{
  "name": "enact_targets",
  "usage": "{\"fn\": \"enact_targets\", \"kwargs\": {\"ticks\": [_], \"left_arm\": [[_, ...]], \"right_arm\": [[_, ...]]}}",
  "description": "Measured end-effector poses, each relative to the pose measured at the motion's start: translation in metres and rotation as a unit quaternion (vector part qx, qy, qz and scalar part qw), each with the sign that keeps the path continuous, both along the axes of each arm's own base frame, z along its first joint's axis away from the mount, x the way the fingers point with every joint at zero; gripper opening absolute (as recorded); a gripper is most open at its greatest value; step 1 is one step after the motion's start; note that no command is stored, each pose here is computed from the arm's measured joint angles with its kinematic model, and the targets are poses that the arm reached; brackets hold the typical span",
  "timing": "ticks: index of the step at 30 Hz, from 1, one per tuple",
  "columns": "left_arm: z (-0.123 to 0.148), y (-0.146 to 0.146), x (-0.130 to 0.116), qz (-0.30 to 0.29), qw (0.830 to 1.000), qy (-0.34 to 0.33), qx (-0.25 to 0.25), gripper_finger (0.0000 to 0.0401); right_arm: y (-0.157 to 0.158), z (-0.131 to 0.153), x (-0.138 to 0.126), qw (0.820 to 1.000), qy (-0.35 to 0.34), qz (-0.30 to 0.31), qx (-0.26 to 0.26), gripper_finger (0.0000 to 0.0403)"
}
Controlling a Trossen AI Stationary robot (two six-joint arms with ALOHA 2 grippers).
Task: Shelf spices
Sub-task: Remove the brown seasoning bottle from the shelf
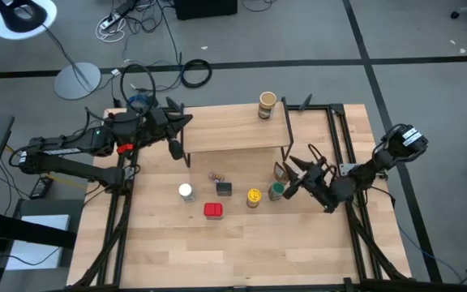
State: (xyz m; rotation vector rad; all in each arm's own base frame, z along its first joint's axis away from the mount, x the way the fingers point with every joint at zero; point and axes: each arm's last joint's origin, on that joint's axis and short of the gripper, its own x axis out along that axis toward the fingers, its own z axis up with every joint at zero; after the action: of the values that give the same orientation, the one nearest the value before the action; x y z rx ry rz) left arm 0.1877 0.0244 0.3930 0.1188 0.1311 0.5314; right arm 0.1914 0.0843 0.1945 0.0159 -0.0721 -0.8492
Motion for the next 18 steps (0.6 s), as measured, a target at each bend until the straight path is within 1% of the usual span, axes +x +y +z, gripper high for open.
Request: {"fn": "enact_targets", "kwargs": {"ticks": [3,7,12,15,18], "left_arm": [[-0.002,0.0,0.002,-0.001,1.0,0.008,-0.001,0.0005],[-0.005,0.0,0.008,-0.001,1.0,0.013,-0.001,0.0005],[-0.007,0.001,0.014,-0.001,1.0,0.019,-0.001,0.0005],[-0.008,0.0,0.017,-0.011,1.0,0.018,-0.002,0.0005],[-0.01,0.0,0.019,-0.013,1.0,0.024,-0.003,0.0005]], "right_arm": [[-0.007,0.022,0.012,0.999,0.018,-0.023,-0.041,0.0169],[-0.02,0.045,0.027,0.993,0.051,-0.068,-0.082,0.02],[-0.042,0.065,0.041,0.985,0.065,-0.129,-0.093,0.0247],[-0.054,0.068,0.046,0.98,0.074,-0.158,-0.095,0.027],[-0.063,0.071,0.05,0.977,0.075,-0.175,-0.094,0.0284]]}}
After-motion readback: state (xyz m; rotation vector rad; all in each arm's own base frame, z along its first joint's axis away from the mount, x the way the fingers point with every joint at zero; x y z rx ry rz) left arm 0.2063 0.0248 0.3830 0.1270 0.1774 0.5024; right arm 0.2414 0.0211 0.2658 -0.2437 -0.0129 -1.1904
